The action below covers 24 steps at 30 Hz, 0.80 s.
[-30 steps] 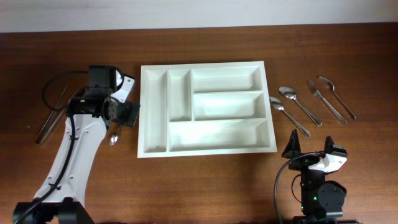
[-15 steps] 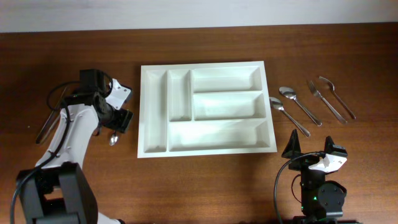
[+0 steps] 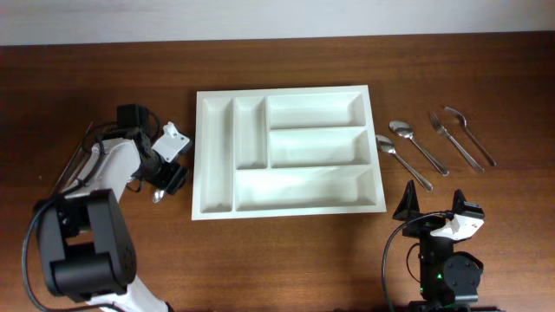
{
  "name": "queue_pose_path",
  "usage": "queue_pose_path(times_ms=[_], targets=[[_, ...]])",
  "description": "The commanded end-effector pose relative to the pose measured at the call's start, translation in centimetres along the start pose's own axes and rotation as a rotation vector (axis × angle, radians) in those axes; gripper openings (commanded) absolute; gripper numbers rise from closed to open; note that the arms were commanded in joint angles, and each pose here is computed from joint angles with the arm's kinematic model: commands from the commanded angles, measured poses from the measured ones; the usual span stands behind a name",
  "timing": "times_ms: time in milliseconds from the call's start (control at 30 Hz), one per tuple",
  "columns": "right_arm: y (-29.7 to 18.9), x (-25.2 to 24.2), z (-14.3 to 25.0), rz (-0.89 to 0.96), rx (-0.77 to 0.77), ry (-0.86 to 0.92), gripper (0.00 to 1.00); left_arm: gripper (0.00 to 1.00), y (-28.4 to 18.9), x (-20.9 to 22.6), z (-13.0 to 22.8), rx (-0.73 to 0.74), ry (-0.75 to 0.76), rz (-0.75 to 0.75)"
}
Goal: Pack container
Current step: 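Reach the left gripper down and grasp the small spoon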
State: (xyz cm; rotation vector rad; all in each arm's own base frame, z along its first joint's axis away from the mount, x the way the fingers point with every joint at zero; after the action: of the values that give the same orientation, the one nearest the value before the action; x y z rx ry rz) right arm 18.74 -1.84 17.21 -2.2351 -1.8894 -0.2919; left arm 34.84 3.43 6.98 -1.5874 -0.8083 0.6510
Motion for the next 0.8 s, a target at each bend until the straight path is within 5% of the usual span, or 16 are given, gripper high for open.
queue_pose_path(times_ms=[0, 167, 233, 367, 533, 767], targets=[[-0.02, -0.15, -0.03, 0.012, -0.01, -0.009, 0.99, 0.76, 1.44, 0.1, 0.52, 0.008, 0.008, 0.031], [-0.02, -0.15, -0.03, 0.012, -0.01, -0.009, 0.99, 0.74, 1.69, 0.76, 0.89, 0.004, -0.011, 0.024], [-0.02, -0.15, -0.03, 0.012, -0.01, -0.009, 0.99, 0.45, 1.66, 0.91, 1.04, 0.004, -0.018, 0.023], [-0.02, -0.15, -0.03, 0.012, -0.01, -0.009, 0.99, 0.33, 1.67, 0.97, 0.98, 0.001, -0.017, 0.02], [-0.02, -0.15, -0.03, 0.012, -0.01, -0.009, 0.99, 0.02, 1.66, 0.86, 0.82, -0.012, -0.017, 0.029], [-0.02, -0.15, -0.03, 0.012, -0.01, -0.009, 0.99, 0.02, 1.59, 0.86, 0.65, -0.022, -0.02, 0.033]])
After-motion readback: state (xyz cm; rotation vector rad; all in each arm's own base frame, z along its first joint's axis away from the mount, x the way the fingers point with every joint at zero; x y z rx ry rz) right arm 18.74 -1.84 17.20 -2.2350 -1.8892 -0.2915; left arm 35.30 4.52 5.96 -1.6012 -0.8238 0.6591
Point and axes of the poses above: each gripper's point midway between its finger pads, its own y axis out along the fingers, its own x axis along the line the jaws close on, z = x × y, the point moved 6 cm from there along -y, back along the fingers, and after that the axes turned 5 degrees about y, right-handed, at the moved point
